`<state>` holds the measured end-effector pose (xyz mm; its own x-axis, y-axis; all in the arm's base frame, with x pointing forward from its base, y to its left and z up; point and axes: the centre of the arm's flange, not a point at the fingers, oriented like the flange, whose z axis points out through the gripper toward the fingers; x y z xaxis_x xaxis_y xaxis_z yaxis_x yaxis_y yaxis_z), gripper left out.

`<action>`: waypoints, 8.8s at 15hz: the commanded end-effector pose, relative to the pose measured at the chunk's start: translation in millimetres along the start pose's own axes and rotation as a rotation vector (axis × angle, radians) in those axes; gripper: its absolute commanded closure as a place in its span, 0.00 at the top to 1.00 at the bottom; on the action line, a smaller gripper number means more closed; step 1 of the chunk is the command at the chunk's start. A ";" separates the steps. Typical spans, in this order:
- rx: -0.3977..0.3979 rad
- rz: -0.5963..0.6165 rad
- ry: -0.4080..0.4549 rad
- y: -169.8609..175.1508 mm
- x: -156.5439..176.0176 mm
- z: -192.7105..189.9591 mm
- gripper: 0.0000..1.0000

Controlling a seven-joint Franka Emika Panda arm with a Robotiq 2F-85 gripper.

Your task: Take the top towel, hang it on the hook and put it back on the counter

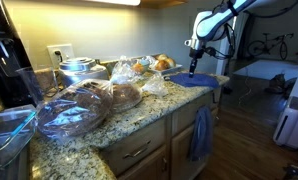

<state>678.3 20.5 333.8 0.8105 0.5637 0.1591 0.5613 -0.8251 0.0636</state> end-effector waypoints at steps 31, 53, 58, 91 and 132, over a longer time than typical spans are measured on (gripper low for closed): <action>-0.023 -0.196 0.010 -17.9 -25.5 -39.0 0.07; 0.001 -0.343 0.032 -27.2 -17.6 -84.6 0.07; 0.028 -0.335 0.020 -23.0 -21.3 -70.5 0.49; 0.000 -0.237 0.064 22.6 -19.6 -16.0 0.04; -0.162 0.054 -0.027 32.2 -41.3 -33.2 0.99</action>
<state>653.7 -26.3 352.7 0.8128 0.5723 0.1089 0.5435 -0.8121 0.2123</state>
